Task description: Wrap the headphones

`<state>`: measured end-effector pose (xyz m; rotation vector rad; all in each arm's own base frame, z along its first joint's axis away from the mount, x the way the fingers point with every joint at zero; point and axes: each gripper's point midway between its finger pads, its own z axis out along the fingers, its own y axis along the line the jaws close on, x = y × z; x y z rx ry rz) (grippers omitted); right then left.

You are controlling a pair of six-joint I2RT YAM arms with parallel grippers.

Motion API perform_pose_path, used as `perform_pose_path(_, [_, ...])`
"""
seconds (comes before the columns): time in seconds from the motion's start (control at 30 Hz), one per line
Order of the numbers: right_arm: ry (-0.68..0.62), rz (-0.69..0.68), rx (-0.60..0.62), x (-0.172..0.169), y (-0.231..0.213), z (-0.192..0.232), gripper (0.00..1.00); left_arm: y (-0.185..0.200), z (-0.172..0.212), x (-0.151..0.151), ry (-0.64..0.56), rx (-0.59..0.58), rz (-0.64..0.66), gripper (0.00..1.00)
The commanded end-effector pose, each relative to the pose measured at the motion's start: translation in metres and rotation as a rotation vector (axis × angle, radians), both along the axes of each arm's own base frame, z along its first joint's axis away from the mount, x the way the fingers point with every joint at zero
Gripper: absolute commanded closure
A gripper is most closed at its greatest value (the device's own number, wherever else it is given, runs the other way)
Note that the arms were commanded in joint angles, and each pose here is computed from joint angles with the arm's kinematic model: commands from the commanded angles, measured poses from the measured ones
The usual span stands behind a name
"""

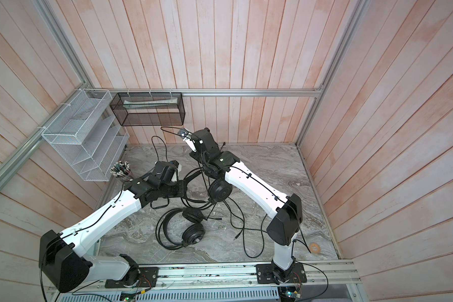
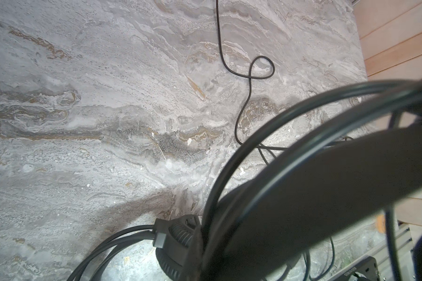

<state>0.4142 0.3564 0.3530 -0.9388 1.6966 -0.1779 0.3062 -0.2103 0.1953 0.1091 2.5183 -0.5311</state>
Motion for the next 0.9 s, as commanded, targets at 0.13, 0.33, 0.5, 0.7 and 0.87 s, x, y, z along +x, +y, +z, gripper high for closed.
perform_pose_path(0.13, [-0.003, 0.100, 0.064, -0.049, 0.010, 0.036, 1.00, 0.010, 0.010, 0.003, -0.071, 0.034, 0.005, 1.00])
perform_pose_path(0.33, [-0.003, 0.095, 0.066, -0.085, -0.007, 0.047, 1.00, 0.031, 0.022, 0.011, -0.122, 0.101, 0.042, 1.00])
perform_pose_path(0.5, [-0.006, 0.077, 0.080, -0.106, -0.028, 0.053, 1.00, 0.053, 0.034, 0.016, -0.150, 0.105, 0.081, 1.00])
perform_pose_path(0.7, [-0.023, 0.046, 0.076, -0.116, -0.050, 0.053, 1.00, 0.054, 0.044, 0.014, -0.179, 0.084, 0.055, 1.00])
perform_pose_path(0.87, [-0.039, 0.038, 0.048, -0.108, -0.047, 0.054, 1.00, 0.051, 0.043, 0.013, -0.173, 0.076, 0.037, 1.00])
